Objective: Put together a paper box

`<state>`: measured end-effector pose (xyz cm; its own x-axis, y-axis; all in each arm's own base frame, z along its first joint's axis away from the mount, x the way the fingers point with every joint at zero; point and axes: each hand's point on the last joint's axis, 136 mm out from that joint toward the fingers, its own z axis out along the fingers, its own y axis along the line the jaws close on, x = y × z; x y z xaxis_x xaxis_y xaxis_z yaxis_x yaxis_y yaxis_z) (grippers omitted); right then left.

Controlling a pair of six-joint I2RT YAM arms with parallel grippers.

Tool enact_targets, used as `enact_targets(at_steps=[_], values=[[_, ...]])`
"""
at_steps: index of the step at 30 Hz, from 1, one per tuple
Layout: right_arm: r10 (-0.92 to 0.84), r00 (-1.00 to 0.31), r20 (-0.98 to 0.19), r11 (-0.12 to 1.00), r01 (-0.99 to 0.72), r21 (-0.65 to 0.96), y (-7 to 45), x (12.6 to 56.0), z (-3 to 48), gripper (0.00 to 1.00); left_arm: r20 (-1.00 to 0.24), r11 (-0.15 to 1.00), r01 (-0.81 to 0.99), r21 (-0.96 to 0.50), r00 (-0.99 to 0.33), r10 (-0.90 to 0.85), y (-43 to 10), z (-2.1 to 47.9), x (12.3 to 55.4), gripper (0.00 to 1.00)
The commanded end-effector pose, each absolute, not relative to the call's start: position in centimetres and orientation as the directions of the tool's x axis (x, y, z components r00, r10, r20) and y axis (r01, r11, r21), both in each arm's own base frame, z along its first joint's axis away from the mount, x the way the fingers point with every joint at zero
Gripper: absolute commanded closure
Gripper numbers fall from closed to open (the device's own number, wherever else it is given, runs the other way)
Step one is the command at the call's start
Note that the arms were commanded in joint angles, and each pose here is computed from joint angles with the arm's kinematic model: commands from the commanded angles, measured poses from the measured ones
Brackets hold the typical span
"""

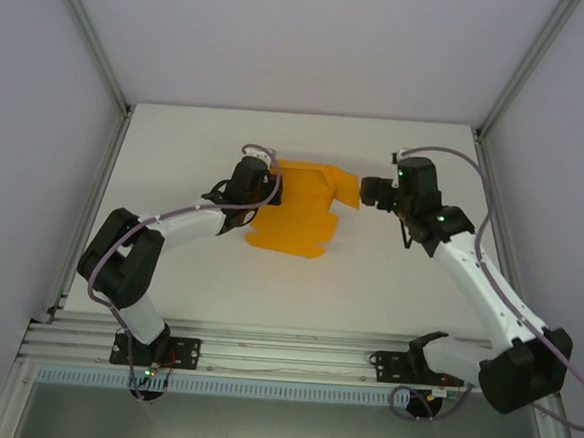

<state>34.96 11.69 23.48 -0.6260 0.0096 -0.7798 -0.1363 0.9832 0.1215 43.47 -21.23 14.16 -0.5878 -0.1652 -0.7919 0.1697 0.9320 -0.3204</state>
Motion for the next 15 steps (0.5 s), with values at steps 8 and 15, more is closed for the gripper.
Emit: enact_targets(at_steps=[8,15], values=[[-0.190,-0.675,-0.713,0.773,-0.551,0.315,20.5,32.5,22.1,0.21,-0.812,0.922,0.201,-0.330,-0.558,-0.169,-21.4,15.7,43.4,1.00],[-0.236,-0.643,-0.729,0.741,-0.604,0.293,22.5,33.0,21.4,0.21,-0.808,0.925,0.205,-0.321,-0.568,-0.154,-21.5,15.6,43.4,1.00]])
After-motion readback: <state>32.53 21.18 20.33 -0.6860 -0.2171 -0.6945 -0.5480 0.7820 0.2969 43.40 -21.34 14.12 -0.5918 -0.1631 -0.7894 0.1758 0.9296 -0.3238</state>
